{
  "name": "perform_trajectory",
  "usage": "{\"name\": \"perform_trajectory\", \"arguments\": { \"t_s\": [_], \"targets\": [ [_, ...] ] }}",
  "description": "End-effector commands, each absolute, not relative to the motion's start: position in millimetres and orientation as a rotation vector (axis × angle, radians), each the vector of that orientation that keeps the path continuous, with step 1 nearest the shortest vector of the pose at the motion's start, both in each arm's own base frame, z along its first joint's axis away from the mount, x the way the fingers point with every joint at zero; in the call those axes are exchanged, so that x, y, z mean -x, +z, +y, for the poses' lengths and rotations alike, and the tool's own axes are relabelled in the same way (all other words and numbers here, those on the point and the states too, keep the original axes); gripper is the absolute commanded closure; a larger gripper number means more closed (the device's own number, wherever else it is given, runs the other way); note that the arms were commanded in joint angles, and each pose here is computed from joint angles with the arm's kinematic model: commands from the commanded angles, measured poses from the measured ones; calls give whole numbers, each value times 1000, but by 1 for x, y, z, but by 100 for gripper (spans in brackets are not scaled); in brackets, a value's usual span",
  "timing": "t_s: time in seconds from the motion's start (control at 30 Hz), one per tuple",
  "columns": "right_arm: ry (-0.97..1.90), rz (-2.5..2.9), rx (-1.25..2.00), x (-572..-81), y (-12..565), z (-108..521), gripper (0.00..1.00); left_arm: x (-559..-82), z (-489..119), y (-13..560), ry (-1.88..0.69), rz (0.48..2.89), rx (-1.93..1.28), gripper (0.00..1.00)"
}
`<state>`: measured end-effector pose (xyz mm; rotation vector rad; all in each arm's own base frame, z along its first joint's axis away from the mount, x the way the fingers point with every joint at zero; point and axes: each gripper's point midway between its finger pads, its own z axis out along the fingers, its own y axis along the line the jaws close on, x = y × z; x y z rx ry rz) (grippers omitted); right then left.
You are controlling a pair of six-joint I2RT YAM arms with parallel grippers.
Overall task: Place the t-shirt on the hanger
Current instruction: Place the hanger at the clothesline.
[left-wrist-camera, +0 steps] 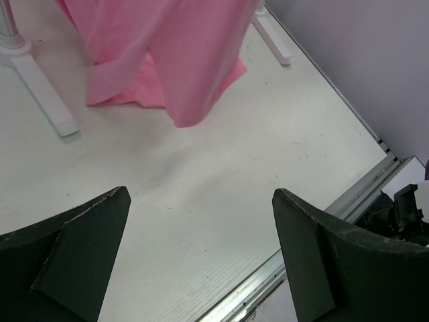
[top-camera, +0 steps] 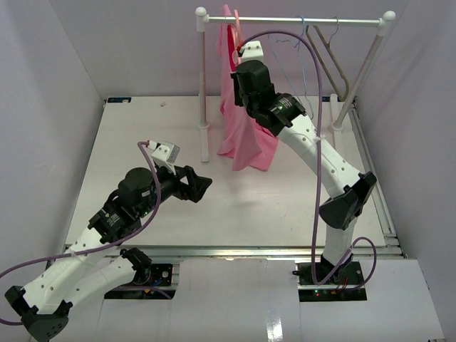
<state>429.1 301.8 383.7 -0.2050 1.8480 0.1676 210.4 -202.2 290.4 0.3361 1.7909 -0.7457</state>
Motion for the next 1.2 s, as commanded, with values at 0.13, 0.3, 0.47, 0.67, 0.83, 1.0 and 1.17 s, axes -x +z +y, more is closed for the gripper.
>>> {"name": "perform_trajectory", "arguments": {
  "t_s": [0.13,0.3,0.47,0.67,0.83,1.0,1.17],
  "targets": [
    [258,1613,24,-476,446,293,92,-192,-208,286,-814,1772,-443,2],
    [250,1554,21,-496,452,287,92,-188,-211,283,-835,1773,-464,2],
    [251,1508,35,-519,454,287,92,-187,-212,278,-839,1777,-473,2],
    [238,1530,19,-534,437,287,92,-185,-210,281,-848,1756,-474,2],
    [253,1574,11,-538,416,287,92,-183,-214,280,-867,1762,-487,2],
    [282,1594,-10,-537,409,287,92,-182,-214,279,-868,1763,-491,2],
    [286,1648,-41,-540,393,283,92,-182,-214,279,-867,1762,-488,2]
  ]
}}
